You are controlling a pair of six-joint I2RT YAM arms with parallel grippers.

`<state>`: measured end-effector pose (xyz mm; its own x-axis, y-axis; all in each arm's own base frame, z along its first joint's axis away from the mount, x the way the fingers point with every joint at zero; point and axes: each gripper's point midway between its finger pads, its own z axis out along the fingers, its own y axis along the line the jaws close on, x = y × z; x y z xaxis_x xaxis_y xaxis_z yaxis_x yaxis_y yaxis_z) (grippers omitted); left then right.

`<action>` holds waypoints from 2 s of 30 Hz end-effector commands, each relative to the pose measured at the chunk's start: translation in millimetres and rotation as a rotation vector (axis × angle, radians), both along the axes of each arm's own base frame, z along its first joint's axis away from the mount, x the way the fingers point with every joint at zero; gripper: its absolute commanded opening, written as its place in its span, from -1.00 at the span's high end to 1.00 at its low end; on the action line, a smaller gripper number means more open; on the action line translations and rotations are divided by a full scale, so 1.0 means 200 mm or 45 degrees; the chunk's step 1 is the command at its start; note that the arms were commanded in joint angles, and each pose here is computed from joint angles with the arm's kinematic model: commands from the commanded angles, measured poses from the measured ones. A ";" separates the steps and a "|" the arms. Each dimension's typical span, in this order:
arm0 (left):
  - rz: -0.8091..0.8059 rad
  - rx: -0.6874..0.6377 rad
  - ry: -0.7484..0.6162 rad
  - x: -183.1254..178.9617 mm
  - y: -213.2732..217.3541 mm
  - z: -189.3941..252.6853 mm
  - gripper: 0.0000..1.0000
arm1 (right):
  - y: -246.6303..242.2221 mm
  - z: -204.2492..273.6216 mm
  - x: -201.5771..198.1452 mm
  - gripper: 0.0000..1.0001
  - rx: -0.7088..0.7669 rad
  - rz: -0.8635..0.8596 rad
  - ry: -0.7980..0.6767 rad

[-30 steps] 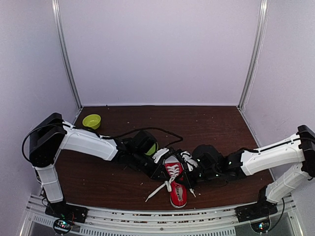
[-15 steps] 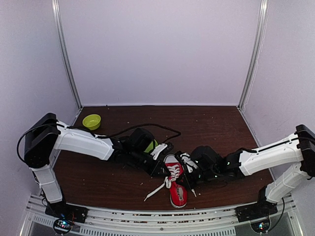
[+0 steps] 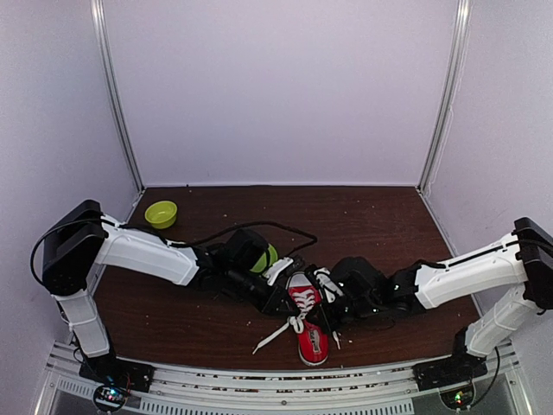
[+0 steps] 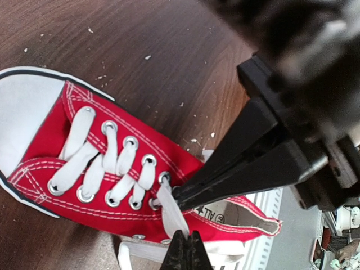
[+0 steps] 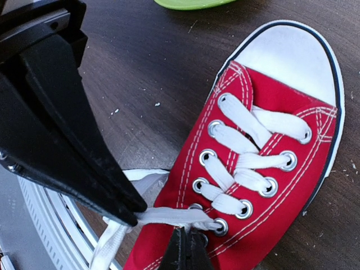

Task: Tie the shoes

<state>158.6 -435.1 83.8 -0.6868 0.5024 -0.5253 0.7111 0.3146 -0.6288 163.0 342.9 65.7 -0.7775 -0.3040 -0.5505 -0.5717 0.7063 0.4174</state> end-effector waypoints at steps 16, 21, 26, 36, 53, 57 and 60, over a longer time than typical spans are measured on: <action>-0.067 -0.047 0.046 -0.05 -0.03 -0.01 1.00 | 0.06 0.02 0.06 1.00 0.051 -0.063 -0.039; 0.007 -0.047 -0.027 0.03 -0.02 0.05 0.95 | 0.04 0.00 0.05 1.00 0.039 -0.067 -0.028; 0.097 -0.066 -0.071 0.12 0.00 0.12 0.65 | 0.02 -0.01 0.03 1.00 0.031 -0.063 -0.020; 0.155 0.039 0.016 0.17 0.04 -0.01 0.48 | 0.01 -0.02 0.03 1.00 0.035 -0.063 -0.021; 0.002 0.025 0.112 0.08 -0.02 -0.05 0.63 | 0.01 -0.03 0.03 1.00 0.030 -0.062 -0.018; -0.013 -0.005 0.126 0.06 -0.04 -0.04 0.61 | 0.02 -0.02 0.03 1.00 0.036 -0.061 -0.020; -0.031 -0.008 0.134 0.05 -0.05 -0.04 0.60 | 0.02 -0.02 0.03 1.00 0.036 -0.060 -0.022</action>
